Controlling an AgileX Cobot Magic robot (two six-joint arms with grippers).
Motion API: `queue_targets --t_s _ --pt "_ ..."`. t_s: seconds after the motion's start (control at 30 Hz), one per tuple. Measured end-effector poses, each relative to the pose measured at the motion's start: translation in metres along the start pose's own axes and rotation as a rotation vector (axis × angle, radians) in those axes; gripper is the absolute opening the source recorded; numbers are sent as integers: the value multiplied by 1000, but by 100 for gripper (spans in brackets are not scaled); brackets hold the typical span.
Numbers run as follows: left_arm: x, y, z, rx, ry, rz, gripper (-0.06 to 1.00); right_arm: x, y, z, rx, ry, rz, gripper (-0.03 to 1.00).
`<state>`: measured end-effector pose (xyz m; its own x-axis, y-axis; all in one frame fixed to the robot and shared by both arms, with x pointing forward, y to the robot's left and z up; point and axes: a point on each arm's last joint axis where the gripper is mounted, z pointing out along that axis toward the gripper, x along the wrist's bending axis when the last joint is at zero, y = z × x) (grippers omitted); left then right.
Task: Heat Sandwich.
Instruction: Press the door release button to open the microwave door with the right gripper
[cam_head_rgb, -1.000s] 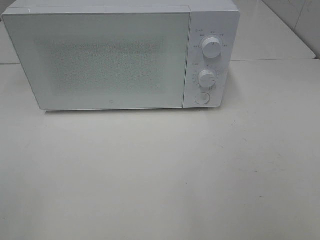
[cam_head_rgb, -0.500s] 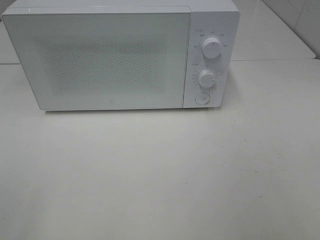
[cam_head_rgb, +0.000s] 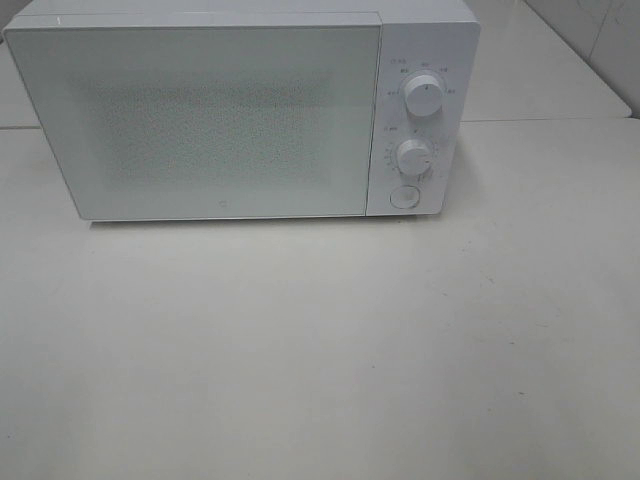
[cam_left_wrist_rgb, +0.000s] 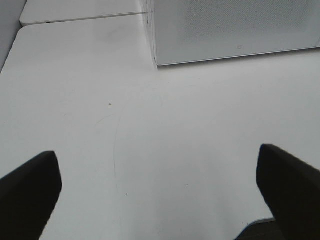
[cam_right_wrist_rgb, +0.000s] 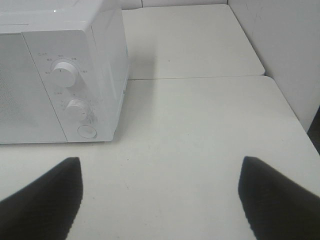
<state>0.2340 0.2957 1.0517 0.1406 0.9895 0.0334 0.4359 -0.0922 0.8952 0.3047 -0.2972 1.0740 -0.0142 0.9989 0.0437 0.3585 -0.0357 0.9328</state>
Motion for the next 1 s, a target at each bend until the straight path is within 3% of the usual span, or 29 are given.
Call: queue_targets --t_s 0.8,1.0 --pt "0 0 0 0 0 0 99 6 10 81 -67 32 -7 79" --pt "0 0 0 0 0 0 99 7 -2 109 -90 46 -9 78"
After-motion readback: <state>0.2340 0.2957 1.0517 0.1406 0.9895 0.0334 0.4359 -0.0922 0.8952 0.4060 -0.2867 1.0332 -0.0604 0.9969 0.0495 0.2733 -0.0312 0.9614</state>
